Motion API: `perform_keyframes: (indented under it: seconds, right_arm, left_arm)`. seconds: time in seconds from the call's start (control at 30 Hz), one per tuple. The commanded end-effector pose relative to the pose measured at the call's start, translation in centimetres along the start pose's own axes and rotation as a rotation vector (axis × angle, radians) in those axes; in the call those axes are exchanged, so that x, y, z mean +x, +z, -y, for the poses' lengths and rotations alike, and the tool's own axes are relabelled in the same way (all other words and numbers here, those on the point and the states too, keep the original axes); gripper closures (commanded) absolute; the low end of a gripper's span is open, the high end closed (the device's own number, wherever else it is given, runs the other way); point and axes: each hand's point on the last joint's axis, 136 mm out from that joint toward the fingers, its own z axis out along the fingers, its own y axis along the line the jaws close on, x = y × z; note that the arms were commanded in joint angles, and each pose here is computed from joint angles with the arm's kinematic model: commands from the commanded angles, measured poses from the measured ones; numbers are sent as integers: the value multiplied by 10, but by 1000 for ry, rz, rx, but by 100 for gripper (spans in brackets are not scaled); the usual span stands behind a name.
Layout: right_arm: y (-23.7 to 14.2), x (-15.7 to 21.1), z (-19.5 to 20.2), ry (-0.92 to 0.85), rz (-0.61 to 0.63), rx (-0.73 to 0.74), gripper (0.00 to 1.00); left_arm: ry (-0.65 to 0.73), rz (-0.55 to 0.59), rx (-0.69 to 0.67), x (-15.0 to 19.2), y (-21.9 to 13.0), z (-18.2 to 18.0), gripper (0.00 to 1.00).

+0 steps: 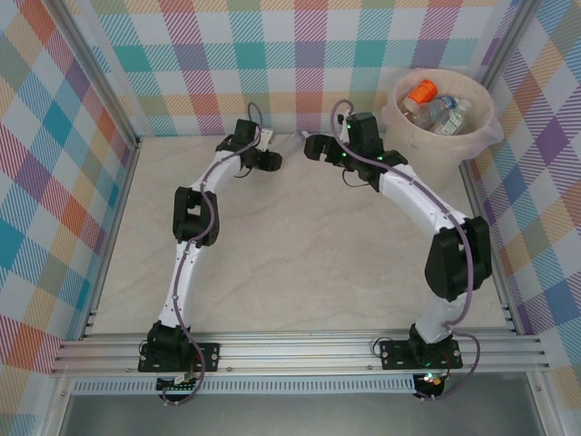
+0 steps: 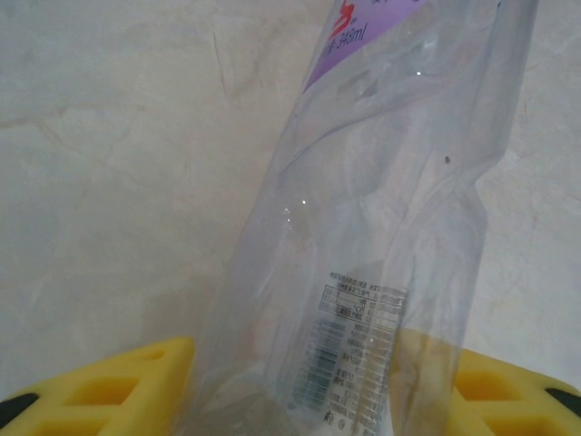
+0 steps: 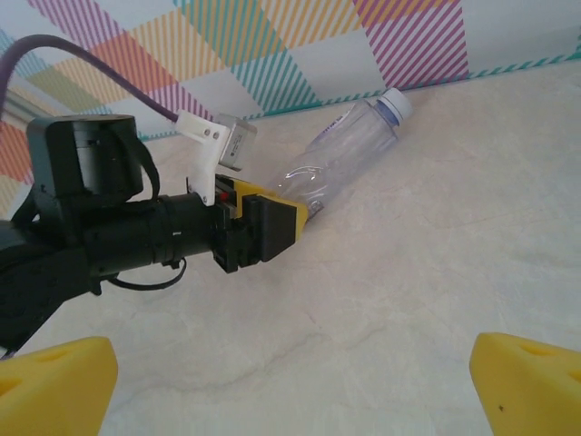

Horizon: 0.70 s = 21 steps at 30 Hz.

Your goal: Put the plastic bottles in the bin

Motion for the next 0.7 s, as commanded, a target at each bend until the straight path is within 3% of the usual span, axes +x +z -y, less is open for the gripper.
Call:
perform_keyframes:
  seconds: [0.0, 0.37, 0.53, 0.67]
  right_arm:
    - [-33, 9, -11, 30, -38, -53, 0]
    - [-101, 51, 9, 164, -13, -7, 0]
    - [-112, 69, 4, 255, -44, -69, 0]
    - [-117, 70, -14, 354, -36, -202, 0]
  left_arm:
    - [-44, 38, 24, -18, -45, 26, 52]
    - [-177, 157, 99, 12, -140, 104, 51]
    - [-202, 154, 148, 38, -180, 147, 51]
    - [-237, 151, 204, 57, -208, 177, 50]
